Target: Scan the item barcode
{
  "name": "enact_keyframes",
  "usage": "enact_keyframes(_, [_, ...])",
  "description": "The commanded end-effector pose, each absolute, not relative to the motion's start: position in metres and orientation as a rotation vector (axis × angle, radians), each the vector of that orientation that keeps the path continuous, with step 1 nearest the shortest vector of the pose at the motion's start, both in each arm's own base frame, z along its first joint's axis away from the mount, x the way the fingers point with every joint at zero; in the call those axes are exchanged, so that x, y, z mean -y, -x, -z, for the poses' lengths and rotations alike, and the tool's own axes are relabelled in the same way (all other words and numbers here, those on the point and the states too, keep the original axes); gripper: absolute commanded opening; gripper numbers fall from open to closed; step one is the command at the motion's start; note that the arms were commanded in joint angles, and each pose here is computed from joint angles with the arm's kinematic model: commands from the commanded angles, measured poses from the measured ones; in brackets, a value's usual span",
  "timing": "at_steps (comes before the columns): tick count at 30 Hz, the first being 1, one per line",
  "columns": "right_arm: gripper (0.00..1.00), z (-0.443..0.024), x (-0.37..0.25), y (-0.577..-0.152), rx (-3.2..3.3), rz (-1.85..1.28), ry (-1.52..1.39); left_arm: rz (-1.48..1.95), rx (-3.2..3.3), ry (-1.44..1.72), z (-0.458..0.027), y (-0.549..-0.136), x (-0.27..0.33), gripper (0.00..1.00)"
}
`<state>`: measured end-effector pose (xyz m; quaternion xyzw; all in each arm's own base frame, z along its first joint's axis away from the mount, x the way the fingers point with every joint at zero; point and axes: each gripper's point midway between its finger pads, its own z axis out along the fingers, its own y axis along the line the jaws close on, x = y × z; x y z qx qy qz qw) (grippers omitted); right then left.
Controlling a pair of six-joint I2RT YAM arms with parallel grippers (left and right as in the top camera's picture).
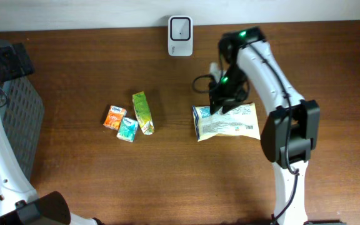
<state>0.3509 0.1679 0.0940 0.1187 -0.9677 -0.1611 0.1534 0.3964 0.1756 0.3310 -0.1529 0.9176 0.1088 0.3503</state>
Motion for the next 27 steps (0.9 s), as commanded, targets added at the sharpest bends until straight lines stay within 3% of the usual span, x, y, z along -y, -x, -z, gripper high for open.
enact_keyframes(1, [0.12,-0.056,-0.152,-0.341,2.798,0.149,-0.198,-0.295,-2.361,0.389,-0.338,-0.395,-0.177,0.99])
enact_keyframes(4, [0.07,-0.039,-0.118,-0.348,2.86,-0.171,0.027,-0.295,-2.361,0.388,-0.338,-0.395,-0.177,0.99])
enact_keyframes(8, [0.07,-0.031,-0.12,-0.352,2.881,-0.163,0.057,-0.295,-2.361,0.388,-0.338,-0.395,-0.177,0.99])
enact_keyframes(12, [0.04,0.005,-0.126,-0.326,2.823,-0.141,0.012,-0.295,-2.361,0.388,-0.338,-0.395,-0.177,0.99])
enact_keyframes(14, [0.04,-0.006,-0.133,-0.331,2.859,-0.09,0.013,-0.295,-2.361,0.388,-0.338,-0.395,-0.177,0.99])
enact_keyframes(16, [0.05,-0.047,-0.138,-0.351,2.988,0.005,0.029,-0.295,-2.361,0.388,-0.338,-0.395,-0.177,0.99])
enact_keyframes(17, [0.15,-0.089,-0.129,-0.359,3.086,0.069,0.075,-0.295,-2.361,0.388,-0.338,-0.395,-0.177,0.99])
enact_keyframes(18, [0.21,-0.109,-0.119,-0.358,3.118,0.087,0.137,-0.295,-2.361,0.388,-0.338,-0.395,-0.177,0.99])
enact_keyframes(20, [0.44,-0.144,-0.083,-0.342,3.114,0.092,0.277,-0.295,-2.361,0.388,-0.338,-0.395,-0.177,0.99])
enact_keyframes(22, [0.44,-0.146,-0.056,-0.316,3.004,0.045,0.348,-0.295,-2.361,0.388,-0.338,-0.395,-0.177,0.99])
enact_keyframes(27, [0.44,-0.081,-0.053,-0.263,2.797,0.017,0.342,-0.295,-2.361,0.388,-0.338,-0.395,-0.177,0.99])
